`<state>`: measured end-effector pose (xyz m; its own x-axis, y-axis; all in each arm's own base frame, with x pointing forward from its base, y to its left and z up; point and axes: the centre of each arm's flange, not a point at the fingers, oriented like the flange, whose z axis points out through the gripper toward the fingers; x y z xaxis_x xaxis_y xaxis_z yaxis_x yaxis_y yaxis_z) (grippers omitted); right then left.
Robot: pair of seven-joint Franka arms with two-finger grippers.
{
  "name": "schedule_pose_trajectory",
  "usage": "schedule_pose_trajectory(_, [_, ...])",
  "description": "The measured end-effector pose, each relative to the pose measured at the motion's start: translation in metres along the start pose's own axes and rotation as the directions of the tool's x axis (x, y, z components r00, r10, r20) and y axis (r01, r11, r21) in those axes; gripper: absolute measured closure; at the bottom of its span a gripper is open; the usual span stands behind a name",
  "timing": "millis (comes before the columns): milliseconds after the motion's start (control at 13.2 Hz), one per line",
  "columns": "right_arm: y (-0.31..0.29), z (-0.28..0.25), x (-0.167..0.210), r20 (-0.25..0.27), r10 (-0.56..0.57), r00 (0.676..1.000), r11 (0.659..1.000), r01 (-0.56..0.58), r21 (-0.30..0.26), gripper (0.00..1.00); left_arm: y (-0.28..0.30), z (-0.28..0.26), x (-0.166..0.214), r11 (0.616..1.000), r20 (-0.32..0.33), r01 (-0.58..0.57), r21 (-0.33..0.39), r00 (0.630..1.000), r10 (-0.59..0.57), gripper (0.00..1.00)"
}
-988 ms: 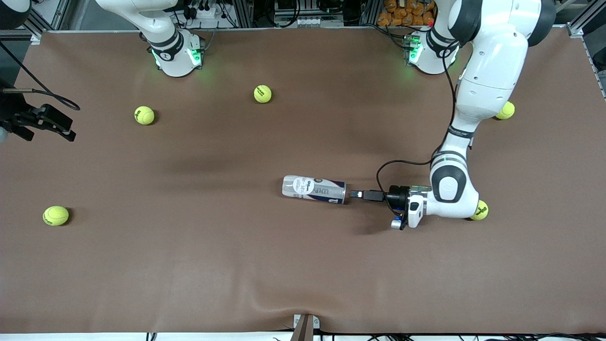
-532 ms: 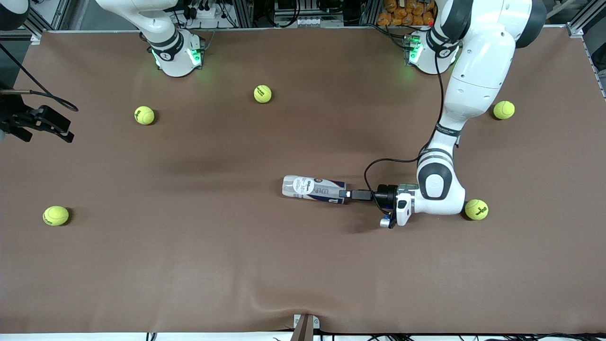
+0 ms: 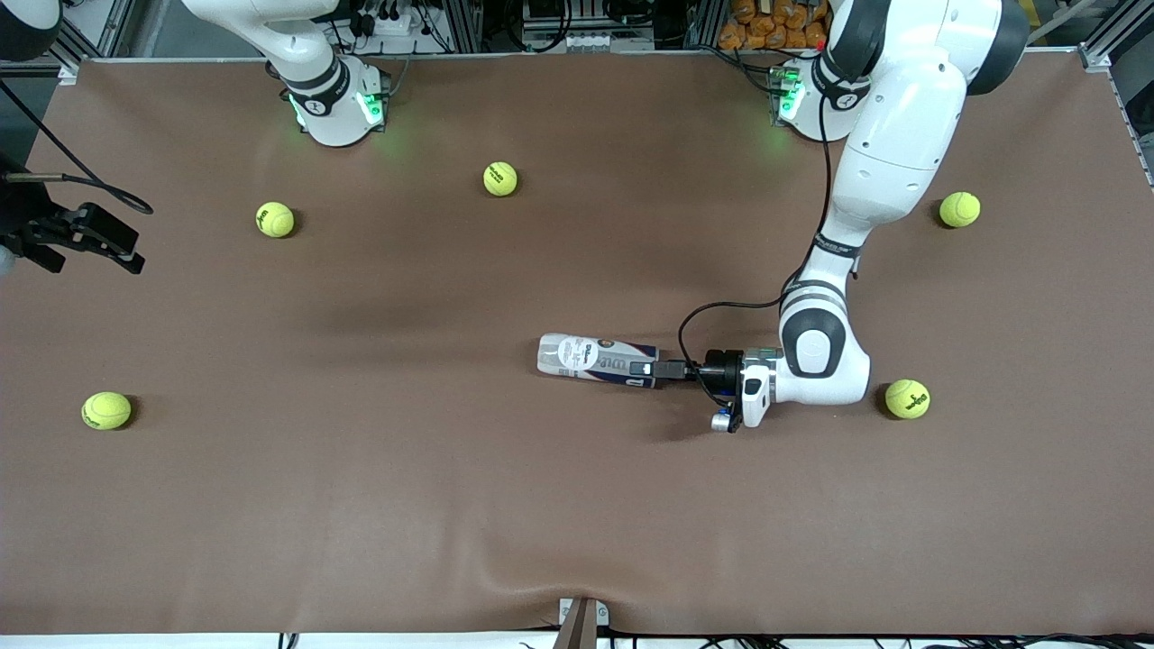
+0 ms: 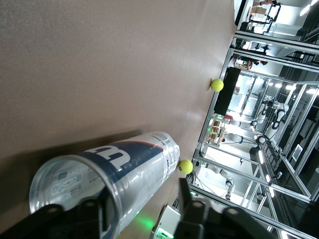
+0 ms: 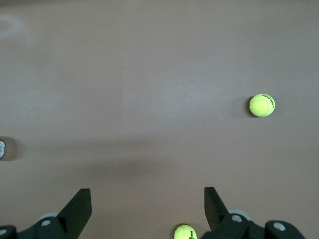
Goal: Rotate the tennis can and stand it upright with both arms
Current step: 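Close the left gripper on the can's base end, then rotate the can upright with the left gripper, base down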
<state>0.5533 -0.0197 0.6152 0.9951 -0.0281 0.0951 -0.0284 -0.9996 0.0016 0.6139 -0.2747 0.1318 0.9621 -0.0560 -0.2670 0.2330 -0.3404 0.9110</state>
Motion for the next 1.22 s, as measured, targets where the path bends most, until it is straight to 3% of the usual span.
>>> schedule_pose_trajectory(304, [-0.004,0.001,-0.001,0.007,-0.007,1.000,1.000,0.007,0.002,0.00,0.004,-0.001,0.002,1.000,-0.002,-0.012,-0.003,1.000,0.012,0.95])
schedule_pose_trajectory(912, [-0.005,0.003,-0.001,0.017,-0.007,1.000,1.000,0.007,0.002,0.00,0.062,0.014,0.002,1.000,-0.002,0.030,-0.005,1.000,-0.030,0.96])
schedule_pose_trajectory(1216, [-0.005,0.005,-0.001,0.021,-0.007,1.000,1.000,0.007,0.002,0.00,0.126,0.008,0.000,0.982,0.005,0.130,0.134,0.991,-0.132,0.96])
